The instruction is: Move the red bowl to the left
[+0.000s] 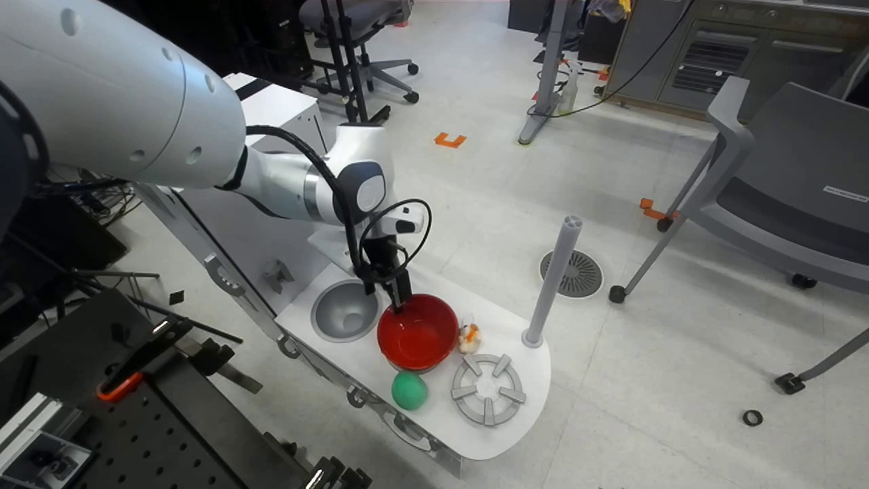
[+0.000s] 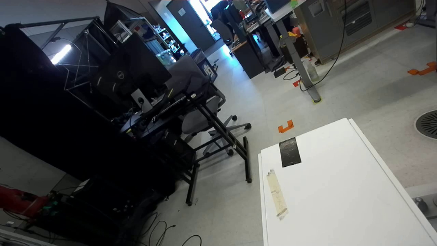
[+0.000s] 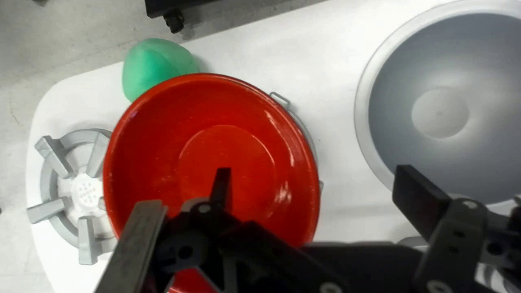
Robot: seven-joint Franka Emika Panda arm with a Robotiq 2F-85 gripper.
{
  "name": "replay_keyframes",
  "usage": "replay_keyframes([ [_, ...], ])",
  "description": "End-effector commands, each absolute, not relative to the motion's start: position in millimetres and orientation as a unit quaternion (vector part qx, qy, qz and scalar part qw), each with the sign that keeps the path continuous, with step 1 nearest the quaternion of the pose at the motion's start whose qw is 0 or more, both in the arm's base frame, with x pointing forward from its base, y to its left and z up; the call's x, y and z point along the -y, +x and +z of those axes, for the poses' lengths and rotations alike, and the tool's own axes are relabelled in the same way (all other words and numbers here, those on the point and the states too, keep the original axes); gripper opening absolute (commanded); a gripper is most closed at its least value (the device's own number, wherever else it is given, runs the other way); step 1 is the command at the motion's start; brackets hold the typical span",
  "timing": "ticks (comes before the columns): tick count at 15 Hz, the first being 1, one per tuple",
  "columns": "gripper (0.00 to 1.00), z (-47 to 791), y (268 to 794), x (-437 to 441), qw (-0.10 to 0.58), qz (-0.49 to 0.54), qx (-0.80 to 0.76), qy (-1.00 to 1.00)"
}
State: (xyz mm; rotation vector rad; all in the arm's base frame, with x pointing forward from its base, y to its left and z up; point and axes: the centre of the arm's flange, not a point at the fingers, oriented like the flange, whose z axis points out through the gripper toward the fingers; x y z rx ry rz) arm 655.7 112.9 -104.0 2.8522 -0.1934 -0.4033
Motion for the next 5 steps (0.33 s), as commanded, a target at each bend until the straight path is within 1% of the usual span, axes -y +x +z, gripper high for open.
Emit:
replay_keyframes([
  [1, 1.0, -66, 649, -67, 0.147, -0.195, 0.093, 0.965],
  [2, 1.0, -92, 656, -91, 0.144, -0.168, 0.081, 0.972],
  [5, 1.0, -89, 658, -80, 0.144, -0.17, 0.088, 0.971],
])
